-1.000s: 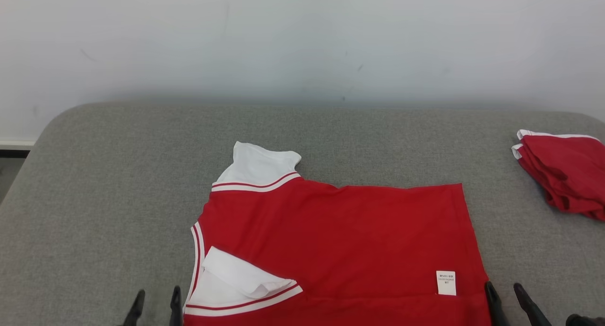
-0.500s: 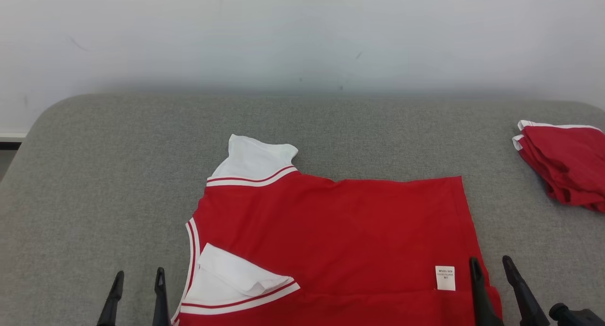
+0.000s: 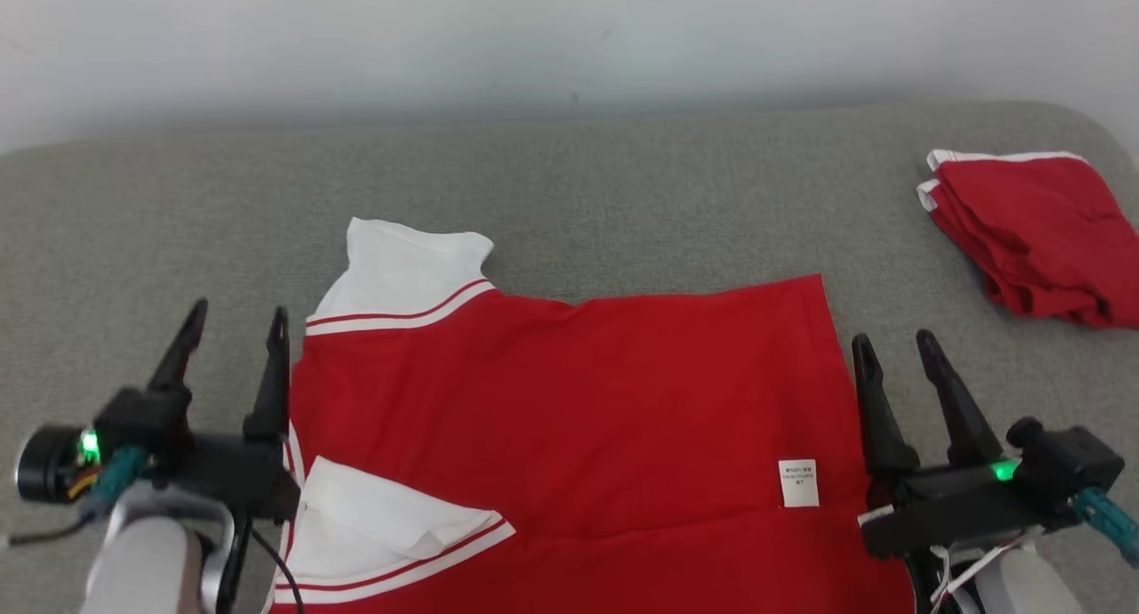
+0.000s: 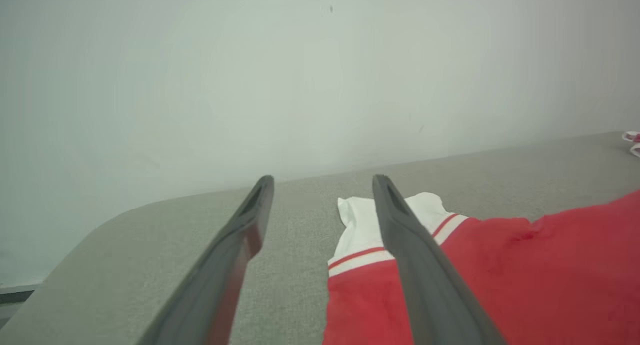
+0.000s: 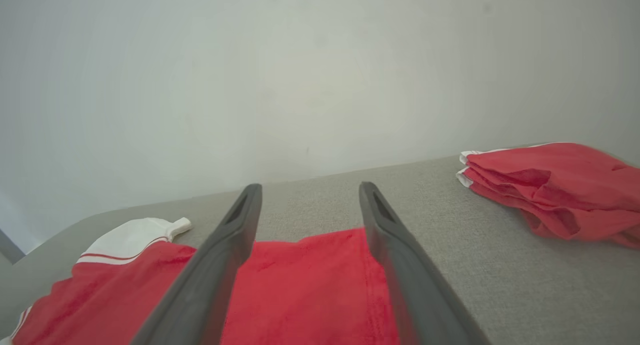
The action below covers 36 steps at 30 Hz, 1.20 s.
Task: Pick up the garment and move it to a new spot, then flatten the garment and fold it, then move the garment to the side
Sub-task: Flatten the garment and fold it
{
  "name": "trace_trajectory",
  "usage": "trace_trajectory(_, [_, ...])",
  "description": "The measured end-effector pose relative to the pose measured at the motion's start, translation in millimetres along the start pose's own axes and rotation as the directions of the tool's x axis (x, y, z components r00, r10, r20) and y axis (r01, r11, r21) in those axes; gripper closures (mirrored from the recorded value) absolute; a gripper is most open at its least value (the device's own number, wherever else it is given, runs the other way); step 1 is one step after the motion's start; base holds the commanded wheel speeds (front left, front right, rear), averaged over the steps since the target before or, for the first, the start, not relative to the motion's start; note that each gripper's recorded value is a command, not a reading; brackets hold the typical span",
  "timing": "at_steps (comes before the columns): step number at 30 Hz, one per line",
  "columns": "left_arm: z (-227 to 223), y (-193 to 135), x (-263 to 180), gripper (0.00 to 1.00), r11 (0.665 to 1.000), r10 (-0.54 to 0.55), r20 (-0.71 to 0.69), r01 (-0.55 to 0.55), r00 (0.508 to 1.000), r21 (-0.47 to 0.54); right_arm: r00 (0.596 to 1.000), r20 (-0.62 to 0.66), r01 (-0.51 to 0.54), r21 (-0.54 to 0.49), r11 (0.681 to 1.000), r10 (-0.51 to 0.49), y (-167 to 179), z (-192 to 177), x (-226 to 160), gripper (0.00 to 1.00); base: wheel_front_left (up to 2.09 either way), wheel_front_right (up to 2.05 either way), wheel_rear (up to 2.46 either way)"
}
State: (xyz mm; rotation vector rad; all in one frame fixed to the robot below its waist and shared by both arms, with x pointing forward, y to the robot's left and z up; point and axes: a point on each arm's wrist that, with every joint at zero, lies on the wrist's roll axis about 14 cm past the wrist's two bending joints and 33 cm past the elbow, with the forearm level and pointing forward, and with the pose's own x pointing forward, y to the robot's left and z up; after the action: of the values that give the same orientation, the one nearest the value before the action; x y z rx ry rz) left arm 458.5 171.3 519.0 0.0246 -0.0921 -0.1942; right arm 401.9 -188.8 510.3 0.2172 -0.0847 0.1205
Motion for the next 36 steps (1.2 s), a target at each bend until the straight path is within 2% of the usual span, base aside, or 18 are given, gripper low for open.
trace_trajectory(3, [-5,-7,36,0.0,0.998,-0.065,-0.048,0.066,0.997,0.02,1.0,0.009,0.027,0.022,0.999,-0.027,-11,2,17,0.0,0.0,0.0,0.0])
trace_trajectory(10, [-15,-16,107,0.0,0.989,-0.151,-0.134,0.149,0.979,-0.024,0.999,0.007,0.041,0.018,0.999,-0.042,-22,1,52,0.0,0.0,0.0,0.0])
trace_trajectory(14, [-42,-18,132,0.0,0.983,-0.183,-0.256,0.182,0.949,-0.025,0.998,-0.005,0.06,0.026,0.998,-0.06,-31,-4,63,0.0,0.0,0.0,0.0])
trace_trajectory(16, [-57,-23,141,0.0,0.981,-0.194,-0.306,0.185,0.932,-0.056,0.997,-0.018,0.073,0.019,0.997,-0.073,-37,-7,64,0.0,0.0,0.0,0.0])
trace_trajectory(21, [-89,-32,153,0.0,0.975,-0.22,-0.407,0.214,0.886,-0.06,0.993,-0.053,0.107,0.002,0.994,-0.107,-52,-18,60,0.0,0.0,0.0,0.0])
trace_trajectory(26, [-117,-21,152,0.0,0.981,-0.189,-0.493,0.185,0.849,-0.056,0.989,-0.077,0.13,-0.005,0.992,-0.13,-61,-24,54,0.0,0.0,0.0,0.0])
trace_trajectory(36, [-133,-21,148,0.0,0.983,-0.182,-0.552,0.144,0.814,-0.112,0.984,-0.133,0.122,-0.015,0.992,-0.123,-61,-40,52,0.0,0.0,0.0,0.0])
